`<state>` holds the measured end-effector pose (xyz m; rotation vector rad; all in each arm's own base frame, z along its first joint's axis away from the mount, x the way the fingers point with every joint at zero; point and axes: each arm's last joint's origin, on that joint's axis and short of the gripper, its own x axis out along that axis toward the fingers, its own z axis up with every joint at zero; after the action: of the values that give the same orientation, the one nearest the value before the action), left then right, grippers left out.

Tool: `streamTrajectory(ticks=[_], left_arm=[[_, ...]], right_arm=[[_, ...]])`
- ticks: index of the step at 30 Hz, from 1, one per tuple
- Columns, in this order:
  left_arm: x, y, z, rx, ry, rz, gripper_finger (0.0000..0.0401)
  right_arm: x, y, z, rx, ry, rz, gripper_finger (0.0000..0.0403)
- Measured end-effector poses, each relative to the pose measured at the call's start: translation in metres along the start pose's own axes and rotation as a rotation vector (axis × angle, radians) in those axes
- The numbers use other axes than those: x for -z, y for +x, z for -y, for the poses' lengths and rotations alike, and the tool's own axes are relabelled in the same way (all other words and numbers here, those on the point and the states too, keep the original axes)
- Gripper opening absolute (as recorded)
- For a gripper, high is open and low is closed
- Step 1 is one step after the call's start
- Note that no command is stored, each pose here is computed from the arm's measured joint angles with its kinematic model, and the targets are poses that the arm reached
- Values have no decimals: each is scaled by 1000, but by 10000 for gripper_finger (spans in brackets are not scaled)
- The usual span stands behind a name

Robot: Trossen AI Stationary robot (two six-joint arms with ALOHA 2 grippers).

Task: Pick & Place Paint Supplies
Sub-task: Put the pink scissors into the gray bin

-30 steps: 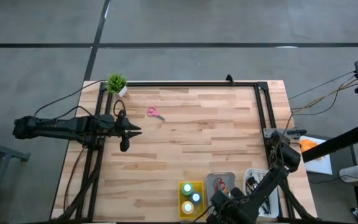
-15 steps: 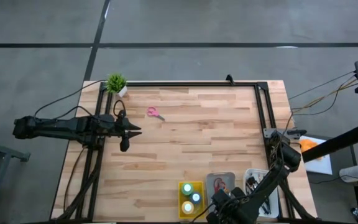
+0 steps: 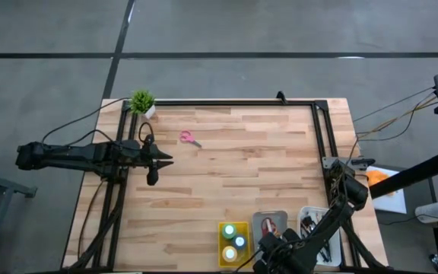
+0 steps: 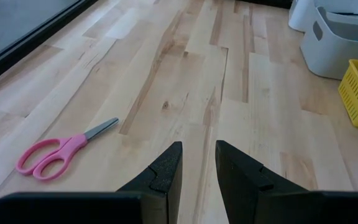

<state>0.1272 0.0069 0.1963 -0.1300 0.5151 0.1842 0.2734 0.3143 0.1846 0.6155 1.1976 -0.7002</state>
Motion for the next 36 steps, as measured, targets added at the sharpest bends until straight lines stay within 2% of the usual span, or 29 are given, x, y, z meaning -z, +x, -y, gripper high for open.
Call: streamTrajectory(ticks=[4, 11, 17, 21, 25, 27, 31, 36], left_arm=[[0, 0, 0, 0, 0, 0, 99], [0, 0, 0, 0, 0, 0, 99], [0, 0, 0, 0, 0, 0, 99], [0, 0, 0, 0, 0, 0, 99], [0, 0, 0, 0, 0, 0, 99], [0, 0, 0, 0, 0, 0, 99], [0, 0, 0, 0, 0, 0, 99], [0, 0, 0, 0, 0, 0, 99]], right_arm=[[-2, -6, 1, -17, -20, 5, 114], [-14, -36, 8, -83, -35, 76, 114], [-24, -53, 23, -28, -170, 205, 114], [-32, -63, 33, 22, -209, 287, 114], [-41, -75, 43, 24, -303, 386, 114], [-46, -79, 50, 24, -346, 440, 114], [-61, -83, 70, 1, -351, 519, 114], [-82, -73, 96, -35, -394, 616, 114]])
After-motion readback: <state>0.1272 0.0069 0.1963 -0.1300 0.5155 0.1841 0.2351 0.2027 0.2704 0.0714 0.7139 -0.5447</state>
